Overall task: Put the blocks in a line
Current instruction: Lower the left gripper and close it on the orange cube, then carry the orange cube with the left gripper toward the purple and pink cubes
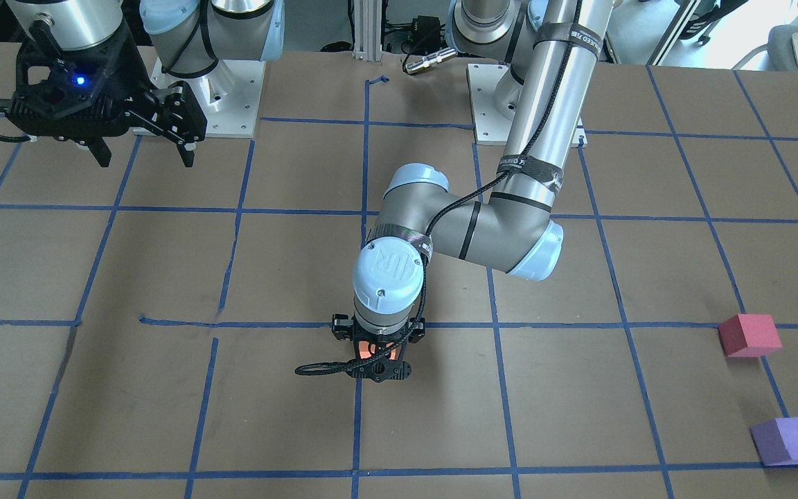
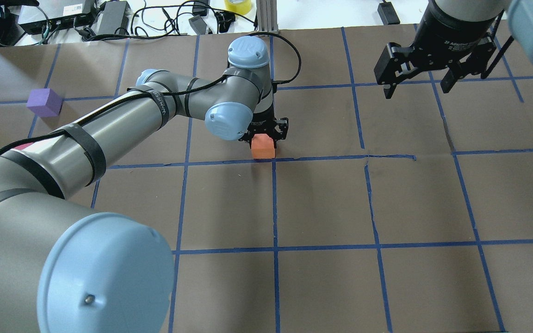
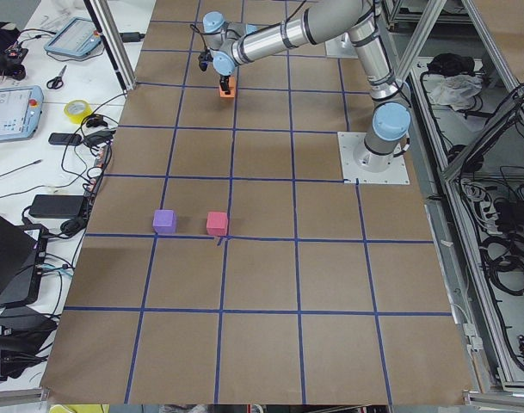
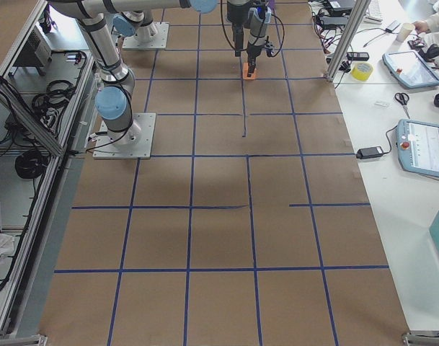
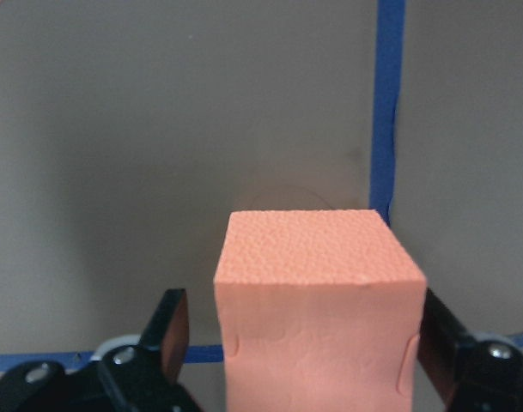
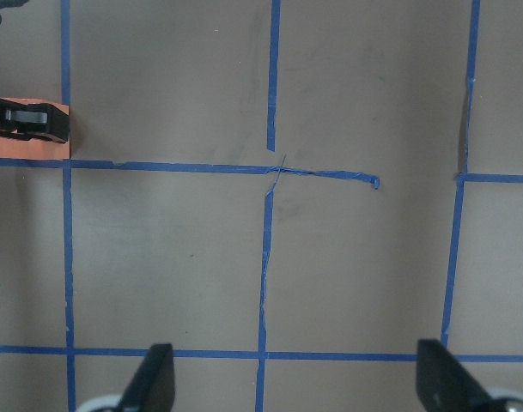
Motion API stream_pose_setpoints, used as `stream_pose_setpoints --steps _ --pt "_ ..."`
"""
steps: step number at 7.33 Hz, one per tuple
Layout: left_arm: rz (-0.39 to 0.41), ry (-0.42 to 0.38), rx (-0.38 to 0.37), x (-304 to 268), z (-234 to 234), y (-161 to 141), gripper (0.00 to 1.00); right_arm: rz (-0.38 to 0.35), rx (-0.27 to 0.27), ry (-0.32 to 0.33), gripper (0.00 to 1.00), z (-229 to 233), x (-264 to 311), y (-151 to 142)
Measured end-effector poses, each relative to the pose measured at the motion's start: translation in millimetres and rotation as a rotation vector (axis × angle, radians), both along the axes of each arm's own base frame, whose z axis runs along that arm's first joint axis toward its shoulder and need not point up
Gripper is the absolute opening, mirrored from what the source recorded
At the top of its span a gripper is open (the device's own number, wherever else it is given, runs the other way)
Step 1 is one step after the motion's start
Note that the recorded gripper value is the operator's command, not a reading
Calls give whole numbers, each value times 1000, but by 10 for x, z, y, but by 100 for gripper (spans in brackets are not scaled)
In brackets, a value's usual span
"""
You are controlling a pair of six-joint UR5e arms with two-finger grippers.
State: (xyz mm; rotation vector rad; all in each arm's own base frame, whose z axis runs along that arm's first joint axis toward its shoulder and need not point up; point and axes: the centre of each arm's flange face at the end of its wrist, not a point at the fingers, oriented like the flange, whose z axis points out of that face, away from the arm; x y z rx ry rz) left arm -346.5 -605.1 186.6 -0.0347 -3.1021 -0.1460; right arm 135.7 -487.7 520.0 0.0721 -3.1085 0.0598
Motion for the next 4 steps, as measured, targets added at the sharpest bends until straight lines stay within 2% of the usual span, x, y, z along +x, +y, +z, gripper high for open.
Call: stream_pose_setpoints --steps 2,3,4 --pt "3 -1 -20 6 180 -23 7 -1 -4 1 100 10 -3 0" --pt "13 -5 -48 67 366 -97 0 -1 -5 1 100 16 -4 1" --pt "49 -15 -57 306 547 -225 0 -1 -6 0 100 17 -3 2"
